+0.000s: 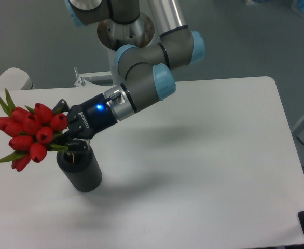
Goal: Insert the flowers into the vase
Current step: 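Rotate the bunch upright while pushing the stems down into the vase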
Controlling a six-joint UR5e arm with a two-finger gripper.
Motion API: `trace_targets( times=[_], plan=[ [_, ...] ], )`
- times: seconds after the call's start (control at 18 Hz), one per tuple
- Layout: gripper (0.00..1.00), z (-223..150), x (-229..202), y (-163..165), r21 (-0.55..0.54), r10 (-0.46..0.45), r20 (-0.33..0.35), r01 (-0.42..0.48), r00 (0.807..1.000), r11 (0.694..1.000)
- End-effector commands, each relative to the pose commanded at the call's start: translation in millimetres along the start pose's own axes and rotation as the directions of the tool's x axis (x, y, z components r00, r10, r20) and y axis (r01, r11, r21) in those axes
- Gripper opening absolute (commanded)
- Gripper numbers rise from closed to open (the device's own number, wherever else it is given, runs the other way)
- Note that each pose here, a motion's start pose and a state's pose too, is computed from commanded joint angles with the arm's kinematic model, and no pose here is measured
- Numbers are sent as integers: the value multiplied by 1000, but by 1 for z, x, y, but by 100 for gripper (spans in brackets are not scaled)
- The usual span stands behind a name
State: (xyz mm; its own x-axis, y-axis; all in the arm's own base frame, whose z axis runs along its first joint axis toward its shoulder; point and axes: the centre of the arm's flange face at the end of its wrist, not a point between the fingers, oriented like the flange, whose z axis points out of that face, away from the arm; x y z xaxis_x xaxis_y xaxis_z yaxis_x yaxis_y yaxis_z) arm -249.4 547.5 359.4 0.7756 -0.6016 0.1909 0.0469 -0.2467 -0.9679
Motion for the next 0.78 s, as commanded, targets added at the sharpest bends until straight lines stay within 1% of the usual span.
trace_targets(
  times=[0.44, 0.67, 0.78],
  plan=[
    [24, 5, -5, 21, -3, -39, -9, 39, 999, 999],
    [24, 6, -4, 34, -5, -16, -13, 16, 1000, 1000],
    [24, 6, -5, 38, -5, -19, -13, 19, 1000, 1000]
  ],
)
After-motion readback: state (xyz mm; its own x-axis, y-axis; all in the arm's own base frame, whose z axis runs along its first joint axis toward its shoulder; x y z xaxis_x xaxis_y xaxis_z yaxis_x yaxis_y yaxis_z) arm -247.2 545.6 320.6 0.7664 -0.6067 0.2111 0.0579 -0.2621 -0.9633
